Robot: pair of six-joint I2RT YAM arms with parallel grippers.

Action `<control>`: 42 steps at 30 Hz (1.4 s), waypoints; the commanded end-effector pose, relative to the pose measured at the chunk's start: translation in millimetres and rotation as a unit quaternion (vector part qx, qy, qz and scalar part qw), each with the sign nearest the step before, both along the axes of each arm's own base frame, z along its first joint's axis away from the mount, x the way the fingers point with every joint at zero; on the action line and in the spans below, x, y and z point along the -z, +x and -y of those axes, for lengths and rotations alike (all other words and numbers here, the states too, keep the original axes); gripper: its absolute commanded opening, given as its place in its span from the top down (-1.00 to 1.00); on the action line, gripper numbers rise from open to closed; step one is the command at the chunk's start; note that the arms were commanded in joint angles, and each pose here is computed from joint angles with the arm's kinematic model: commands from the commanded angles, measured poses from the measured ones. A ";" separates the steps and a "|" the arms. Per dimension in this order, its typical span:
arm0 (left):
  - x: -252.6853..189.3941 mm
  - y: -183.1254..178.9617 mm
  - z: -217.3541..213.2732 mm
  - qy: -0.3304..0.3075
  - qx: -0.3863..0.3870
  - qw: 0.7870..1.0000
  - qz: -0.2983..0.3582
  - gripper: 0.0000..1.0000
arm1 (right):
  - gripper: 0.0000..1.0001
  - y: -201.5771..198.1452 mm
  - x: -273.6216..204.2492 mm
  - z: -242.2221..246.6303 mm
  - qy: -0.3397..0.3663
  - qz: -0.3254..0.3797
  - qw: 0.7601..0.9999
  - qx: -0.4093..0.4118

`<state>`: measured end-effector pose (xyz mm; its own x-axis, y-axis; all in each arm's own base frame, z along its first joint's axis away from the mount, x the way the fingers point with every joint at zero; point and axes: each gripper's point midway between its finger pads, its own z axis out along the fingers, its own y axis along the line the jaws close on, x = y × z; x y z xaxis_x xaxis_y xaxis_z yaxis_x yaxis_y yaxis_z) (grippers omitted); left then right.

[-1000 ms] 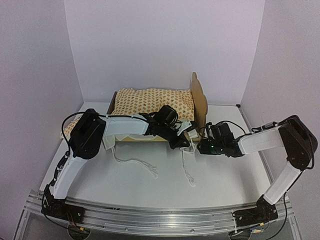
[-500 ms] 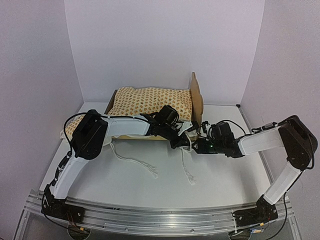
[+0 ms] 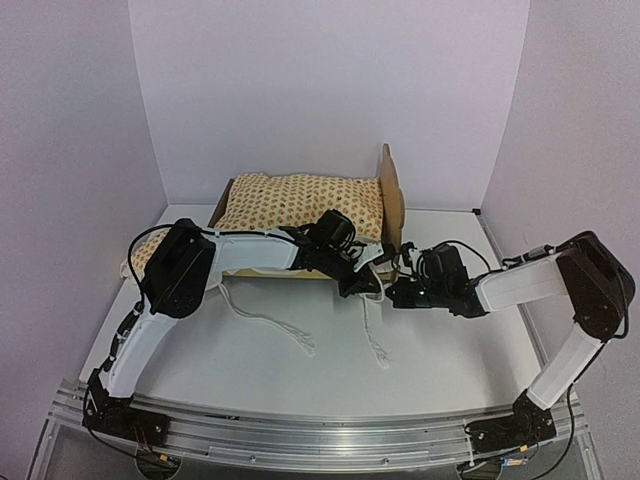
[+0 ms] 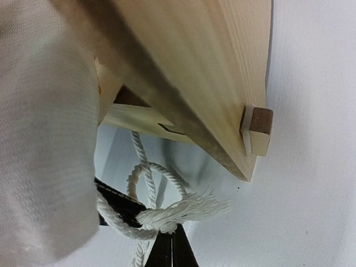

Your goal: Set up the pet bed

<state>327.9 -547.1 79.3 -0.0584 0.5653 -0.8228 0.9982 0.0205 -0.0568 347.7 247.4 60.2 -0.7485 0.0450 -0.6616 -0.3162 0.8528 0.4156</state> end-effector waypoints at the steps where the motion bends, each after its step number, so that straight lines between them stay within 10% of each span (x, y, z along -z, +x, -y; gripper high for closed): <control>1: 23.1 -10.3 -2.5 0.022 0.011 0.999 -0.025 1.00 | 1.00 -5.8 -25.2 -13.7 0.030 0.026 0.999 -0.019; 13: 2.1 -11.9 -5.4 0.013 0.022 1.000 -0.002 0.95 | 1.00 -22.9 -35.5 12.8 0.022 0.009 0.999 0.029; 18: -1.2 -9.0 -5.9 0.019 0.014 1.000 -0.001 0.03 | 1.00 -20.4 -34.0 26.9 0.001 -0.006 0.997 0.072; 24: -23.0 -38.0 -32.6 0.031 0.086 0.995 0.043 -0.08 | 1.00 -26.9 -33.4 37.4 0.007 -0.034 0.994 0.108; 33: -4.3 -150.6 -52.5 0.047 0.377 0.912 0.153 -0.29 | 1.00 -20.9 -34.0 17.6 0.037 -0.063 0.993 0.094; 42: 41.3 -143.3 -14.2 0.095 0.387 0.893 0.207 -0.47 | 1.00 -24.0 -29.9 1.9 0.064 -0.100 0.990 0.076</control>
<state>161.2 -538.1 54.8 0.6599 0.4092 -0.6302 0.6594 -0.7175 0.2247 322.9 235.4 80.6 -0.8302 0.2243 -0.5104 -0.0889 0.8505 0.5184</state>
